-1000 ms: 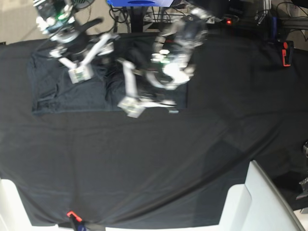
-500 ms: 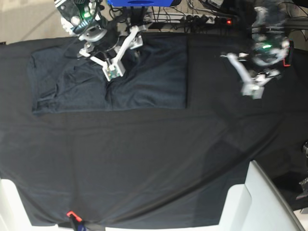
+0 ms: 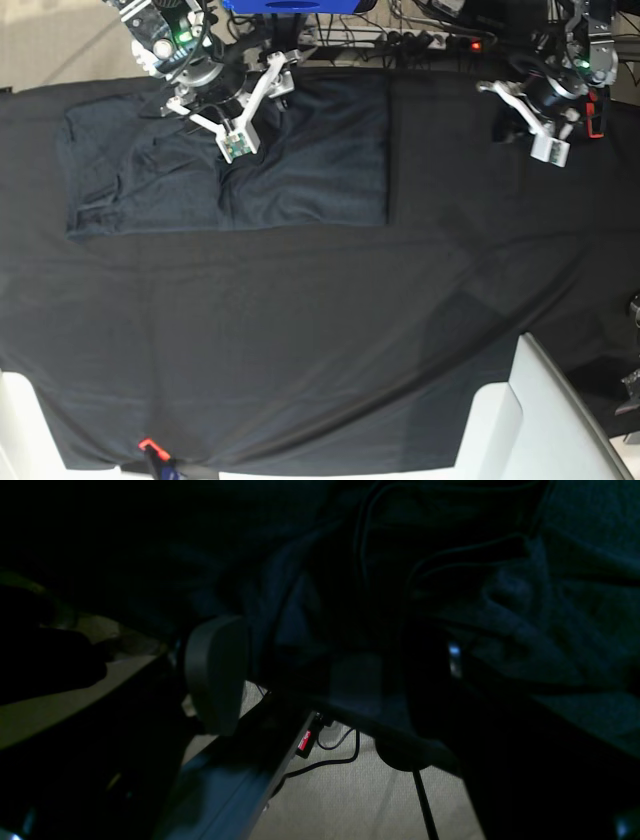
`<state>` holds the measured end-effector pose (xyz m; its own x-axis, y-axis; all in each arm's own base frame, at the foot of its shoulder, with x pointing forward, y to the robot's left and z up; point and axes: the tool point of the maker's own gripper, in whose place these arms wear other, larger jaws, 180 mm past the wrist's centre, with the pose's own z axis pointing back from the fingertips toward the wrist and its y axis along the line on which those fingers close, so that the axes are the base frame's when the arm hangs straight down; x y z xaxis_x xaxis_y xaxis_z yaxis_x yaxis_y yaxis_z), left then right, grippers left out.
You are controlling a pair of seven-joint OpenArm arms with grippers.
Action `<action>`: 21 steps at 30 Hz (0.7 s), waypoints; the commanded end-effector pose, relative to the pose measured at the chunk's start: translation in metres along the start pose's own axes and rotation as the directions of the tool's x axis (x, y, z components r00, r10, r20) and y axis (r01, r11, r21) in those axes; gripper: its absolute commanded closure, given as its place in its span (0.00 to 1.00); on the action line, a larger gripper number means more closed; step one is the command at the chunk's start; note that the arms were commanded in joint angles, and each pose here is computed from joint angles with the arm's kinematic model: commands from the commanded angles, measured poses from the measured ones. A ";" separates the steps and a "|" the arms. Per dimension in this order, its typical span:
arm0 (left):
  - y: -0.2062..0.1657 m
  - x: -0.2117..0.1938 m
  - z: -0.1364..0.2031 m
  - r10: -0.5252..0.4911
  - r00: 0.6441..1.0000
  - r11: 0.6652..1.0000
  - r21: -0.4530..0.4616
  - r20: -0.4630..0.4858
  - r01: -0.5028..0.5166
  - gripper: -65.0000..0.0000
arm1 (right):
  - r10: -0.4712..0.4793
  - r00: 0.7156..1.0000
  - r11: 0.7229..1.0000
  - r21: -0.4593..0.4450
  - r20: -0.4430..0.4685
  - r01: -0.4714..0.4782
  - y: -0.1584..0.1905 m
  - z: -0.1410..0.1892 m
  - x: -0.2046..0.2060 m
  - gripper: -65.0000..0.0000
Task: Fold the T-shirt properly
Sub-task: 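Withdraw the left gripper and flatten the shirt edge with the right gripper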
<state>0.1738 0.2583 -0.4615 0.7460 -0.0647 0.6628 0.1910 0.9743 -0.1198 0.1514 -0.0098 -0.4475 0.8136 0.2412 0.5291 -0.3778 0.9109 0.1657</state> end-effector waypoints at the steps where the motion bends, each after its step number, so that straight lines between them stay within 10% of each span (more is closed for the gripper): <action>1: 0.002 0.012 0.003 -0.006 0.999 1.000 -0.004 0.039 0.007 1.00 | 0.001 1.000 1.000 0.004 0.024 -0.001 0.000 0.000 0.006 0.32; 11: 0.002 0.008 0.002 -0.002 1.000 1.000 -0.004 0.031 0.002 1.00 | 0.012 0.999 1.000 -0.007 0.041 -0.011 -0.006 -0.003 0.016 0.36; 21: 0.003 0.010 0.002 -0.003 0.999 1.000 -0.003 0.034 0.003 1.00 | 0.008 1.000 1.000 -0.008 0.030 -0.008 -0.006 -0.003 0.013 0.89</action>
<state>0.1724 0.2552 -0.4635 0.7491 -0.0619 0.6595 0.1941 0.9724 -0.1293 0.1623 -0.0130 -0.4496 0.8084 0.2497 0.5330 -0.3804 0.9126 0.1495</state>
